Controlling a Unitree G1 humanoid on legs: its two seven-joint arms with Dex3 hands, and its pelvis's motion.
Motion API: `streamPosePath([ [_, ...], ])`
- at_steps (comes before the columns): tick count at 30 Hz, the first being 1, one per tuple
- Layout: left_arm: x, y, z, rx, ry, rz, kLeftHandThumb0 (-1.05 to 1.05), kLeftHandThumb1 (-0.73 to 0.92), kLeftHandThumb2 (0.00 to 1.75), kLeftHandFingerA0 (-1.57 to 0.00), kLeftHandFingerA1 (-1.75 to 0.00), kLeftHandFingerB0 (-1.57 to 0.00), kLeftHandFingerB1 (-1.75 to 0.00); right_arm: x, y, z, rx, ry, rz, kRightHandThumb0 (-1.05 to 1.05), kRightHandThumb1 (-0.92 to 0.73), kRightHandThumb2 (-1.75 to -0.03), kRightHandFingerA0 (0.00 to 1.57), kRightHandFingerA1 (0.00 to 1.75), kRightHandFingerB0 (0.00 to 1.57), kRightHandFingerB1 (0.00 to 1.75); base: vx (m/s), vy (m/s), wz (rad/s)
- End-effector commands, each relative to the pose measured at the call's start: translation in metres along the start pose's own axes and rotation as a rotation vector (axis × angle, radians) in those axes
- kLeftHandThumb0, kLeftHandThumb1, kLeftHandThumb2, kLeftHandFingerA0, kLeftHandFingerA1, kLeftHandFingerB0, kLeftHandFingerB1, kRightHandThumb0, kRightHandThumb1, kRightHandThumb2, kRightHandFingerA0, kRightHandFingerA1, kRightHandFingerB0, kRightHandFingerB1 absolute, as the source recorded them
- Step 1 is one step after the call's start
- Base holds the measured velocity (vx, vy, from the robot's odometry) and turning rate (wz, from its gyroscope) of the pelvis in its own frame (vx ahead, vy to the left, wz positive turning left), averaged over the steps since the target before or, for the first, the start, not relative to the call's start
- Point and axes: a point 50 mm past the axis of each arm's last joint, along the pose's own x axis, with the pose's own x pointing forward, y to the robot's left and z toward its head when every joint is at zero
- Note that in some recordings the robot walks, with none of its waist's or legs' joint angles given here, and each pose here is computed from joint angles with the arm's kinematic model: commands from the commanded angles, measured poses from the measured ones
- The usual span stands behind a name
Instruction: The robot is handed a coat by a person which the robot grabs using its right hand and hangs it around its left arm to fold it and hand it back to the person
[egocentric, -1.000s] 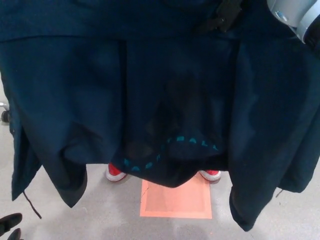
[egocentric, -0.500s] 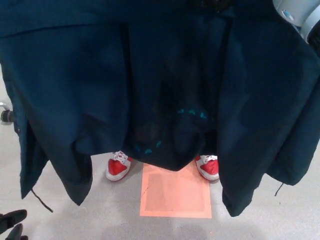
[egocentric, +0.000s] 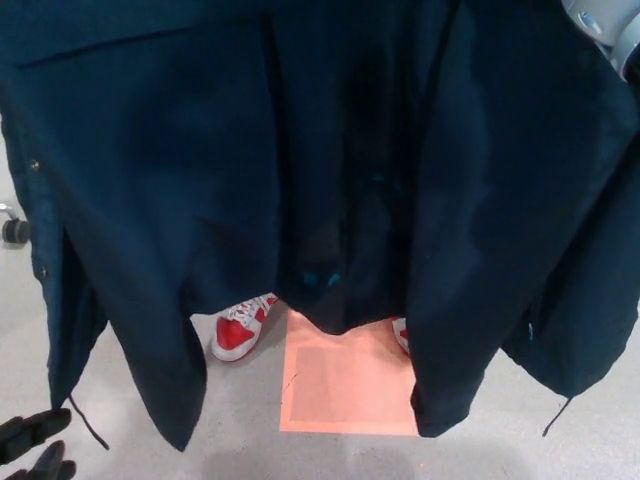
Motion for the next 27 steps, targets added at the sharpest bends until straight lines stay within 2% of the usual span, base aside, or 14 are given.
streamPosePath([
  [1,-0.011,-0.002,0.010,-0.099,-0.133,-0.097,-0.67,0.78,0.64,-0.38,-0.39,-0.27,-0.34,-0.027,-0.103,0.026,0.018,-0.108,-0.865,-0.38,-0.90,-0.67,0.92,1.74,0.70,1.49,0.00,0.000,0.00],
  [4,-0.011,-0.006,0.014,-0.128,-0.167,-0.149,-0.63,0.84,0.64,-0.35,-0.40,-0.24,-0.35,-0.034,-0.121,0.034,0.050,-0.134,-0.914,-0.40,-0.83,-0.72,0.90,1.69,0.75,1.42,0.00,0.000,0.00],
  [5,-0.012,-0.006,0.014,-0.151,-0.170,-0.159,-0.61,0.84,0.64,-0.34,-0.40,-0.24,-0.35,-0.034,-0.123,0.036,0.054,-0.140,-0.928,-0.35,-0.84,-0.70,0.91,1.62,0.69,1.31,0.00,0.000,0.00],
  [7,-0.012,-0.008,0.015,-0.154,-0.174,-0.159,-0.62,0.83,0.64,-0.36,-0.40,-0.26,-0.35,-0.036,-0.125,0.039,0.068,-0.157,-0.947,-0.33,-0.86,-0.65,0.92,1.62,0.69,1.33,0.00,0.000,0.00],
  [8,-0.013,-0.009,0.015,-0.159,-0.176,-0.160,-0.63,0.82,0.64,-0.36,-0.39,-0.26,-0.35,-0.036,-0.126,0.041,0.072,-0.156,-0.941,-0.35,-0.85,-0.66,0.92,1.69,0.71,1.42,0.00,0.000,0.00],
  [12,-0.015,-0.012,0.017,-0.155,-0.187,-0.185,-0.64,0.83,0.64,-0.33,-0.39,-0.24,-0.35,-0.036,-0.130,0.046,0.072,-0.161,-0.920,-0.36,-0.85,-0.65,0.95,1.67,0.77,1.41,0.00,0.000,0.00],
  [13,-0.017,-0.014,0.017,-0.157,-0.193,-0.192,-0.63,0.83,0.64,-0.33,-0.40,-0.25,-0.35,-0.036,-0.131,0.047,0.064,-0.163,-0.918,-0.36,-0.83,-0.71,0.94,1.68,0.79,1.39,0.00,0.000,0.00],
  [14,-0.018,-0.014,0.017,-0.153,-0.198,-0.202,-0.63,0.83,0.64,-0.32,-0.40,-0.24,-0.35,-0.036,-0.131,0.049,0.059,-0.168,-0.922,-0.36,-0.85,-0.65,0.96,1.66,0.79,1.38,0.00,0.000,0.00],
  [17,-0.018,-0.014,0.018,-0.156,-0.196,-0.214,-0.64,0.83,0.64,-0.32,-0.40,-0.25,-0.35,-0.036,-0.132,0.050,0.061,-0.175,-0.931,-0.35,-0.85,-0.65,0.94,1.68,0.76,1.37,0.00,0.000,0.00],
  [19,-0.018,-0.015,0.021,-0.155,-0.198,-0.231,-0.63,0.82,0.64,-0.31,-0.39,-0.26,-0.36,-0.039,-0.137,0.051,0.055,-0.173,-0.951,-0.36,-0.81,-0.69,0.92,1.74,0.74,1.45,0.00,0.000,0.00],
  [20,-0.019,-0.014,0.023,-0.155,-0.199,-0.254,-0.64,0.81,0.63,-0.35,-0.40,-0.30,-0.37,-0.040,-0.140,0.052,0.047,-0.174,-0.957,-0.34,-0.85,-0.65,0.90,1.75,0.70,1.48,0.00,0.000,0.00],
  [23,-0.021,-0.014,0.024,-0.158,-0.201,-0.292,-0.63,0.82,0.64,-0.35,-0.40,-0.31,-0.37,-0.042,-0.144,0.054,0.044,-0.179,-0.963,-0.34,-0.84,-0.65,0.90,1.75,0.70,1.49,0.00,0.000,0.00],
  [24,-0.021,-0.015,0.026,-0.172,-0.198,-0.319,-0.68,0.67,1.01,-0.34,-0.54,-0.24,-0.48,-0.043,-0.147,0.055,0.038,-0.179,-0.973,-0.35,-0.84,-0.65,0.90,1.73,0.70,1.44,0.00,0.000,0.00],
  [27,-0.023,-0.017,0.031,-0.169,-0.191,-0.397,-0.70,0.68,1.01,-0.32,-0.54,-0.22,-0.48,-0.046,-0.152,0.058,0.029,-0.182,-0.993,-0.34,-0.84,-0.65,0.90,1.73,0.70,1.45,0.00,0.000,0.00],
])
